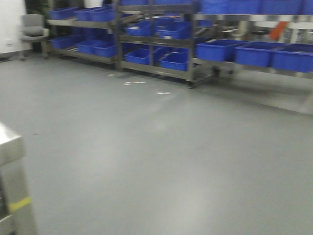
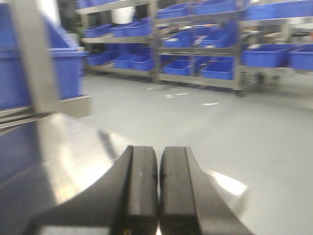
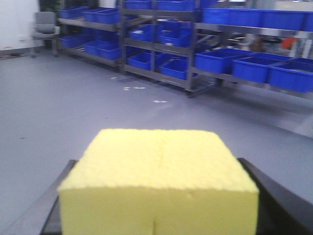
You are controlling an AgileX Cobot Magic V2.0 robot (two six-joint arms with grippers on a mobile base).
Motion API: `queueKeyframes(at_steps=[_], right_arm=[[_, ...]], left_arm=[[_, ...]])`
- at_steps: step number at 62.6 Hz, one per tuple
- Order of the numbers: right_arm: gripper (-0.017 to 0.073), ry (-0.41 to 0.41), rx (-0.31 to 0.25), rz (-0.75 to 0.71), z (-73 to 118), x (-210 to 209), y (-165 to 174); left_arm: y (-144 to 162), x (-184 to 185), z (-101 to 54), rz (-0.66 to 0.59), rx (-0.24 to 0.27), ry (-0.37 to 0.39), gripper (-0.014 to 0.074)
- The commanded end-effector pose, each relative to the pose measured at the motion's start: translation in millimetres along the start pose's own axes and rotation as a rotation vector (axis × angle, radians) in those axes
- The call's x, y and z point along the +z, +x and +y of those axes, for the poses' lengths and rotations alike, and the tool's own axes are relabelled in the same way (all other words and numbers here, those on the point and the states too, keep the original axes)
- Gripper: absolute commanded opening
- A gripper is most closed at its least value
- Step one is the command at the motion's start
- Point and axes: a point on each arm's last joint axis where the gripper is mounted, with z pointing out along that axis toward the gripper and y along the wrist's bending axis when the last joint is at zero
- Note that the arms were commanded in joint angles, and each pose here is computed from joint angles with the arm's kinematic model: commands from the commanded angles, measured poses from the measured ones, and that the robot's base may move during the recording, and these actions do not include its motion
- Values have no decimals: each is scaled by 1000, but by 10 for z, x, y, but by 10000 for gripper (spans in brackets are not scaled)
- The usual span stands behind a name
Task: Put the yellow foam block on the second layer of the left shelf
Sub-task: 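Drive the base away from the table carrying the block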
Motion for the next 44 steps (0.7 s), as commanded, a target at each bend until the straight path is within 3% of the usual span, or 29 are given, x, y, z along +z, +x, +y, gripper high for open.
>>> queueKeyframes(at_steps=[1, 44], right_arm=[[501, -4, -14, -116, 11, -11, -178], [501, -4, -14, -116, 11, -11, -178]], left_arm=[[-1, -7, 1, -74, -9, -4, 124], [-1, -7, 1, -74, -9, -4, 124]])
